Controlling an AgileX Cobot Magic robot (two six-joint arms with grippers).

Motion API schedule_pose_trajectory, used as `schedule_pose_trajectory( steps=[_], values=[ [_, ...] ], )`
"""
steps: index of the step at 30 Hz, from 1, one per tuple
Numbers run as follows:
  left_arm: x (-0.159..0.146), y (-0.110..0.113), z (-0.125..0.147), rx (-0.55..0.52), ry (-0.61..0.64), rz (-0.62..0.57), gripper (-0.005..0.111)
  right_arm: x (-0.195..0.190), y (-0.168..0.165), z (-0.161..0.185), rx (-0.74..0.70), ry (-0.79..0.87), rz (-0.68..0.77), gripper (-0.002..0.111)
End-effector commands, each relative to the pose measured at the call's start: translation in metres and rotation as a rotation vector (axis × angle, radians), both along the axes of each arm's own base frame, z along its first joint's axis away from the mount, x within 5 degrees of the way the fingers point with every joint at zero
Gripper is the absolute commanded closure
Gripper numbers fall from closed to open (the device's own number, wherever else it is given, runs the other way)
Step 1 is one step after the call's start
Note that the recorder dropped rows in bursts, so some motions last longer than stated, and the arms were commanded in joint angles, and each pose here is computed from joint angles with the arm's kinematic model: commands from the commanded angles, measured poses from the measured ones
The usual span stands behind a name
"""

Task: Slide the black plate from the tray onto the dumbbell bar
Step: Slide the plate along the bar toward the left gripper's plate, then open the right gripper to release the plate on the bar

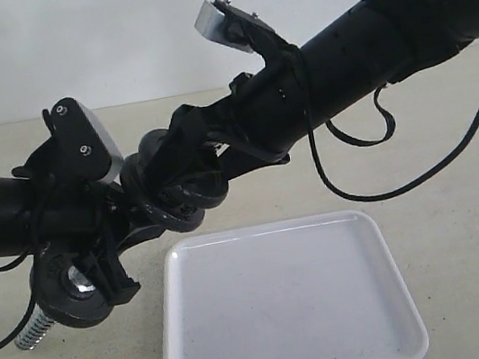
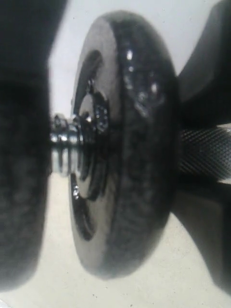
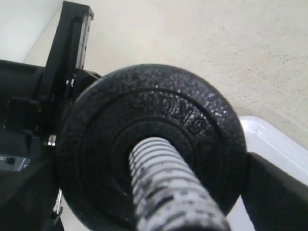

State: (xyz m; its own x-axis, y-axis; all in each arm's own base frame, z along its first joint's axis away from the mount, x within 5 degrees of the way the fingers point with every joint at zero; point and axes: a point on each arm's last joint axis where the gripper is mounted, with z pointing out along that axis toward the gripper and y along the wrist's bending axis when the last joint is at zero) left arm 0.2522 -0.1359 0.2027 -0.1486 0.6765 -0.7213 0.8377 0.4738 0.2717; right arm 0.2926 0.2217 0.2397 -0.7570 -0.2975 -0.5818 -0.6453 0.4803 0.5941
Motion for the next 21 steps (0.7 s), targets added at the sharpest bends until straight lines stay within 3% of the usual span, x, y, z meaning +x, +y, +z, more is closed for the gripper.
schedule_pose_trajectory(
  steps=[1, 21],
  values=[
    [0.0028, -0.0056, 0.0271, -0.11, -0.048, 0.01, 0.102, 0.0022, 0.0022, -0.0092, -0.02, 0.019, 0.019, 0.107],
    [0.0028, -0.0056, 0.0271, -0.11, -0.048, 0.01, 0.102, -0.0013, 0.0068, -0.0067, 0.05, -0.013, 0.103, 0.106]
  ],
)
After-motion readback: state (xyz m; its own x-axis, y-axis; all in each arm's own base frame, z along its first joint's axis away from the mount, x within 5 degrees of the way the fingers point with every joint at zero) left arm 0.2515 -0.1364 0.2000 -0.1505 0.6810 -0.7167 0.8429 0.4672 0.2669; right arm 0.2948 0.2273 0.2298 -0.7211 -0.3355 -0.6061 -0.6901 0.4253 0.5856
